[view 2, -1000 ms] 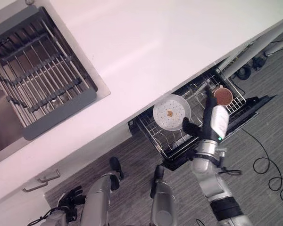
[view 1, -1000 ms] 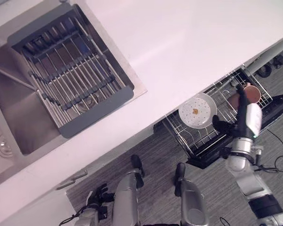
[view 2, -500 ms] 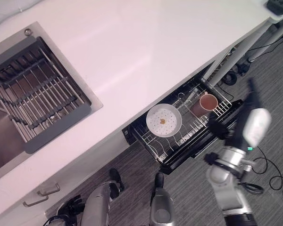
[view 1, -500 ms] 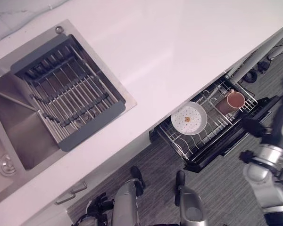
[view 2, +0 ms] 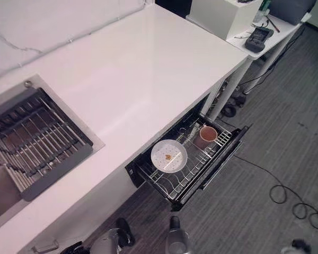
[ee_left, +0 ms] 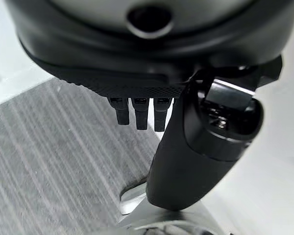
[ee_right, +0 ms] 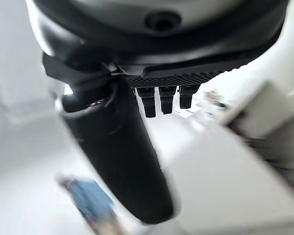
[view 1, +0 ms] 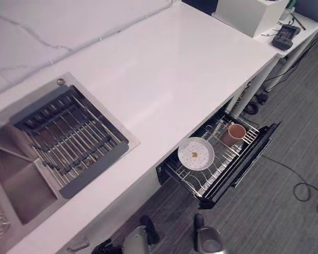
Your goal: Place the dishes in the dishwasher.
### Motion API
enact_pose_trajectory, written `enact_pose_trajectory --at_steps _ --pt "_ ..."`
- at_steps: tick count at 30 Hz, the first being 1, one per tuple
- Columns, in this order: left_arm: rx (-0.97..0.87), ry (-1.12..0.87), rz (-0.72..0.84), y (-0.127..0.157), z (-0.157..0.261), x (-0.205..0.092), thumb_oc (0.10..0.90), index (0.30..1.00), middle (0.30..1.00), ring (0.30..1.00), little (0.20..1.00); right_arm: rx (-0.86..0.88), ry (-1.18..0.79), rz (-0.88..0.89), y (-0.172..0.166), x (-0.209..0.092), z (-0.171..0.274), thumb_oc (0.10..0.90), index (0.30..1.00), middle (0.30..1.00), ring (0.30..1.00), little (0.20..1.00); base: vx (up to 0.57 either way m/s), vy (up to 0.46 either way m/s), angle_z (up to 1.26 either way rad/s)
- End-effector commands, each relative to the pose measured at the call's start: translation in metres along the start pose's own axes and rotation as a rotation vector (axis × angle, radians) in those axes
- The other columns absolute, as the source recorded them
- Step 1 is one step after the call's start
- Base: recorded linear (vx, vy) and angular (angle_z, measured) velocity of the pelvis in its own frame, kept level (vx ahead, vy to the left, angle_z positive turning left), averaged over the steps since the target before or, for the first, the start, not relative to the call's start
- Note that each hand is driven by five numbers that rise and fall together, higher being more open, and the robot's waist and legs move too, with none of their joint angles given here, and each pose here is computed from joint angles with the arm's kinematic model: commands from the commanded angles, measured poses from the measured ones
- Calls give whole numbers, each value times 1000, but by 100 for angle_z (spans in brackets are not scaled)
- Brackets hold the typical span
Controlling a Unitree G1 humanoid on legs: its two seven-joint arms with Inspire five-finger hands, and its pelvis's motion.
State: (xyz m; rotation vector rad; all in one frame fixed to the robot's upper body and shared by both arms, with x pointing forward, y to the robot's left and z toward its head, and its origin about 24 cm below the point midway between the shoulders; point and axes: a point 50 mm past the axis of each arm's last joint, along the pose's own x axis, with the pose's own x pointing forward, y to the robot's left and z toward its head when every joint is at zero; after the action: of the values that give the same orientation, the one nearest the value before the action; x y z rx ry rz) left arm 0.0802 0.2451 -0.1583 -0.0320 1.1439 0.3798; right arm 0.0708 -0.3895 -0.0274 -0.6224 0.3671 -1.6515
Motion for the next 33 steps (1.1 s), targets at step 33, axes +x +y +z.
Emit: enact_pose_trajectory --at_steps 33 --pt "56 -152 -98 4 35 2 800 900 900 900 900 253 -1173 602 110 -97 276 800 900 900 900 900 -31 18 25"
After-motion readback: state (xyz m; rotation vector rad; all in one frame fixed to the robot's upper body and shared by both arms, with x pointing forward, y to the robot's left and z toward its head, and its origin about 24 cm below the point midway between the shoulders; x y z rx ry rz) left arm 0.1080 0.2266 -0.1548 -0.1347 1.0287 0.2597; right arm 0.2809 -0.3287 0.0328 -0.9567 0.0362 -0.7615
